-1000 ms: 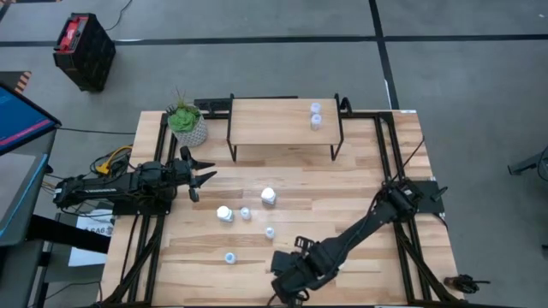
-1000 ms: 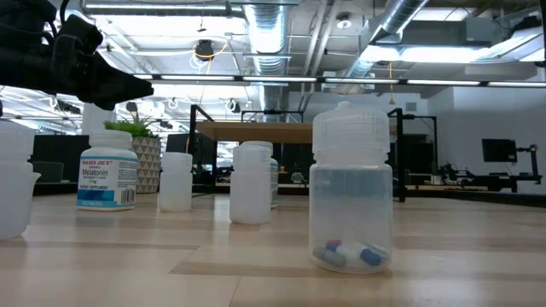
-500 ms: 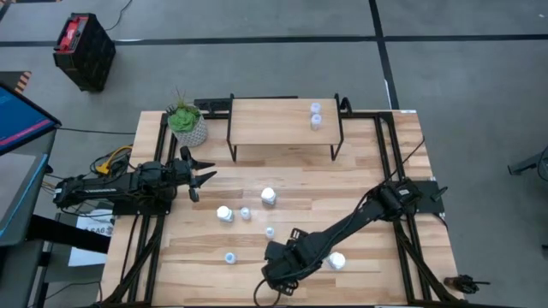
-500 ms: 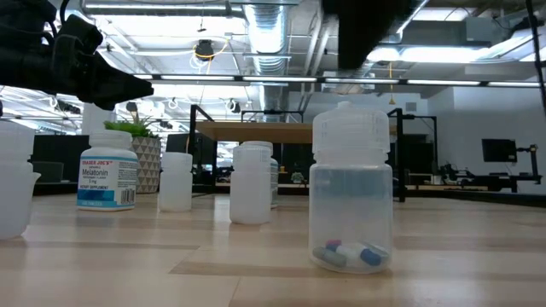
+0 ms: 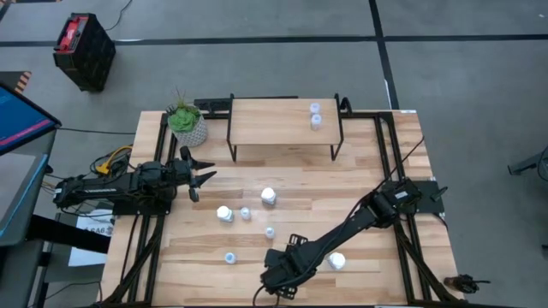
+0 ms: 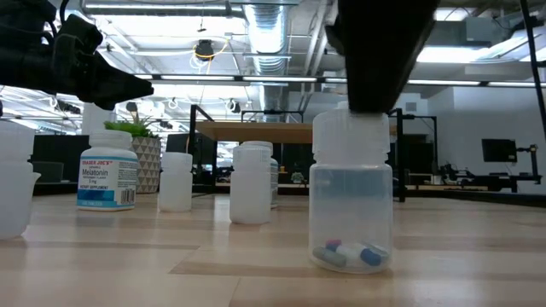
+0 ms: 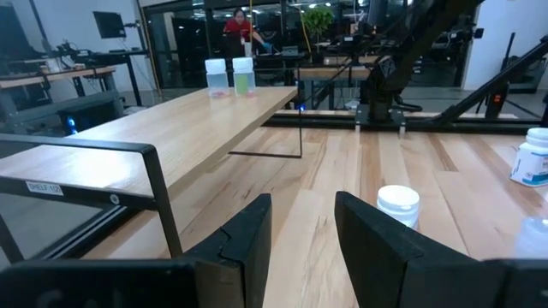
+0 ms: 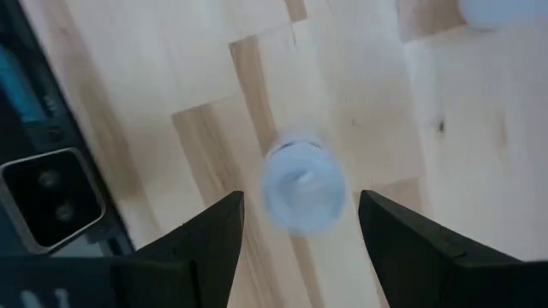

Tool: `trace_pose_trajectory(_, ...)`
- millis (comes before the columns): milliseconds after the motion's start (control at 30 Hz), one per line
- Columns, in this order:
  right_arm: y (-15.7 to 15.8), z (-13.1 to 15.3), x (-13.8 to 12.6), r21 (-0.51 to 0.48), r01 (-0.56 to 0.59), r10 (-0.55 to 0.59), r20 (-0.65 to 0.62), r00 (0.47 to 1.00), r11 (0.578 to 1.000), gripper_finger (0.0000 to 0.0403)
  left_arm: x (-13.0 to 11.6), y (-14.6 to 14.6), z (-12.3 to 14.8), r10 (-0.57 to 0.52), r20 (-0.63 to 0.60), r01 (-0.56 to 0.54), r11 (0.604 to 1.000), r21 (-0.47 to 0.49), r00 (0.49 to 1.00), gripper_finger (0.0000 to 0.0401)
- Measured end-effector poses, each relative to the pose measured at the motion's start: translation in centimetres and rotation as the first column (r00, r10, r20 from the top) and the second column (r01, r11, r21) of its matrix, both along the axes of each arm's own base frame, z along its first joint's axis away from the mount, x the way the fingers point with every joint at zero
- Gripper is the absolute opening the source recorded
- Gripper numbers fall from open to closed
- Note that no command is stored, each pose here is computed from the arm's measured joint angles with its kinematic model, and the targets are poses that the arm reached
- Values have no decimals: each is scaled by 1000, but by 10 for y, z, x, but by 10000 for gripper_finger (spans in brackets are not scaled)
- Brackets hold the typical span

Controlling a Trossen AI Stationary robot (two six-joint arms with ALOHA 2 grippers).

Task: Pick and place medicine bottles onto shelf by color
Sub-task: Put the transparent pill bottle aligned with the other transparent pill bottle on the shelf

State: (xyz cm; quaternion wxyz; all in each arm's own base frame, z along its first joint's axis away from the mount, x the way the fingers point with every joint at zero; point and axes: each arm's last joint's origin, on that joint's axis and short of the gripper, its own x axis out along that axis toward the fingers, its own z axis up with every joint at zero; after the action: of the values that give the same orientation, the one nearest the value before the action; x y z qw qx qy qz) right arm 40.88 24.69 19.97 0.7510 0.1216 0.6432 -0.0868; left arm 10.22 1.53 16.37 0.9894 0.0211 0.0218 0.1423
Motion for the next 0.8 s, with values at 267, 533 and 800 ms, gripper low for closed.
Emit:
trace_pose_trajectory(267,-5,-7,6,-15,7,-7,0,1000,1000,255,0,0,0,0,0,0,1000,0,1000,121)
trace_pose_trajectory(533,-7,-13,8,-19,14,-14,-16,1000,1000,254,0,0,0,0,-2,0,1000,0,1000,121)
trace_pose_trajectory(800,-13,-14,11,-19,25,-25,-23,999,1000,206,0,0,0,0,-2,0,1000,0,1000,121)
